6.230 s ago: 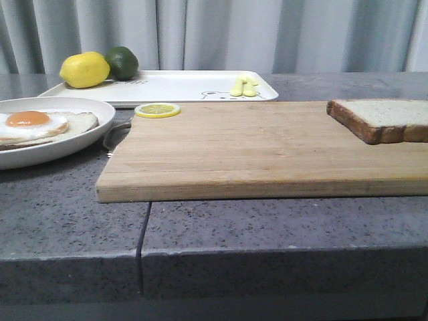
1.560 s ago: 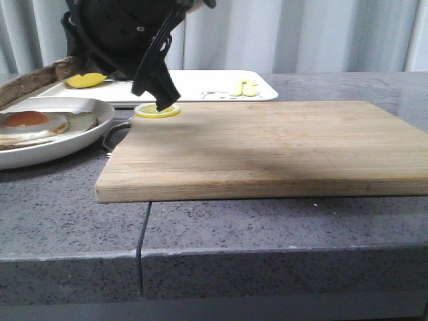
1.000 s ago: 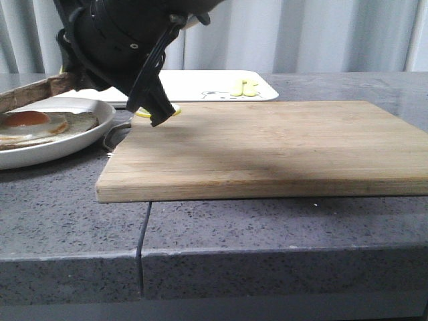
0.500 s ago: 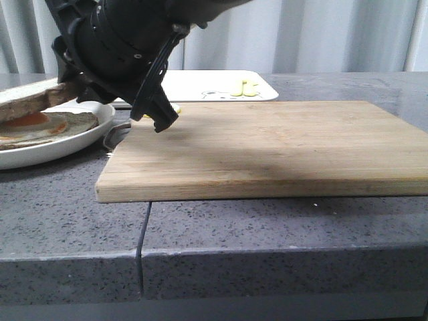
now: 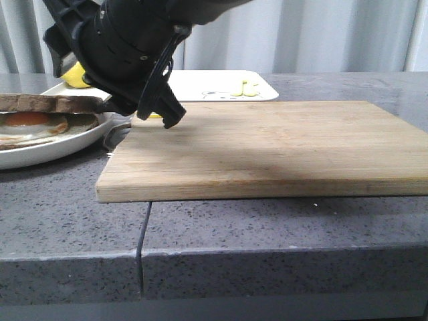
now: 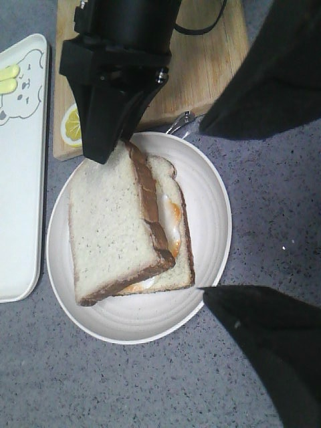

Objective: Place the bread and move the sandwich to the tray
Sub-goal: 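Lower the bread onto the egg, open the right gripper and withdraw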

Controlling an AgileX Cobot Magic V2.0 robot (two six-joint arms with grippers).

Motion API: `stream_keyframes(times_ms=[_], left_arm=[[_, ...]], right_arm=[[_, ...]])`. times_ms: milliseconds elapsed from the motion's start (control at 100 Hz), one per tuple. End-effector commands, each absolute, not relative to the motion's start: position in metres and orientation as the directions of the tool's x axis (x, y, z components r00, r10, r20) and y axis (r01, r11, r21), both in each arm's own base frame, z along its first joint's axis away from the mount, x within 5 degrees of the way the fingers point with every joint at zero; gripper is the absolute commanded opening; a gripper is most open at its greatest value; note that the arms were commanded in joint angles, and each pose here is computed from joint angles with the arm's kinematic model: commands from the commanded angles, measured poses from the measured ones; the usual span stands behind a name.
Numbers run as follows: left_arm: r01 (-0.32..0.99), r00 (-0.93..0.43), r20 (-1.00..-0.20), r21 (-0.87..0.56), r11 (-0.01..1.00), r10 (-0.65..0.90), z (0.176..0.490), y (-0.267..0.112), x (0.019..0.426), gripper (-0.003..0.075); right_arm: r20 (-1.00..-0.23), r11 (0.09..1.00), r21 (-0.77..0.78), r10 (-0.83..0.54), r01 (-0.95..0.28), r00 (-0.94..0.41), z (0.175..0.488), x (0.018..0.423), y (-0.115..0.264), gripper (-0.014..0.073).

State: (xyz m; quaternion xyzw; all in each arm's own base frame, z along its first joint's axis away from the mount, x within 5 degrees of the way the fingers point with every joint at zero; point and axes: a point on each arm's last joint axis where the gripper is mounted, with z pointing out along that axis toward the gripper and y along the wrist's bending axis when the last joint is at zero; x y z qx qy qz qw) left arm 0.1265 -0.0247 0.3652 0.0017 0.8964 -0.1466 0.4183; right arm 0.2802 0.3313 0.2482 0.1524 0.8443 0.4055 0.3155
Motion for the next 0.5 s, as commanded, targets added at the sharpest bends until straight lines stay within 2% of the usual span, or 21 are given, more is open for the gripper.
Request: stream_keyframes(times_ms=[0, 210, 490], left_arm=[[0.137, -0.583, -0.799, -0.278, 0.951, -0.149, 0.38, -0.025, 0.129, 0.044], [0.137, -0.583, -0.799, -0.278, 0.951, -0.149, 0.38, -0.025, 0.129, 0.044], [0.137, -0.583, -0.799, -0.278, 0.951, -0.149, 0.38, -0.025, 0.129, 0.044]], right_arm=[[-0.411, 0.574, 0.818, 0.534, -0.04, -0.739, 0.281, 0.276, 0.327, 0.0428], [-0.468, 0.594, 0.799, 0.52, -0.091, -0.715, 0.294, 0.274, 0.322, 0.0428], [-0.686, 0.709, 0.666, 0.459, -0.233, -0.564, 0.332, 0.272, 0.291, 0.0428]])
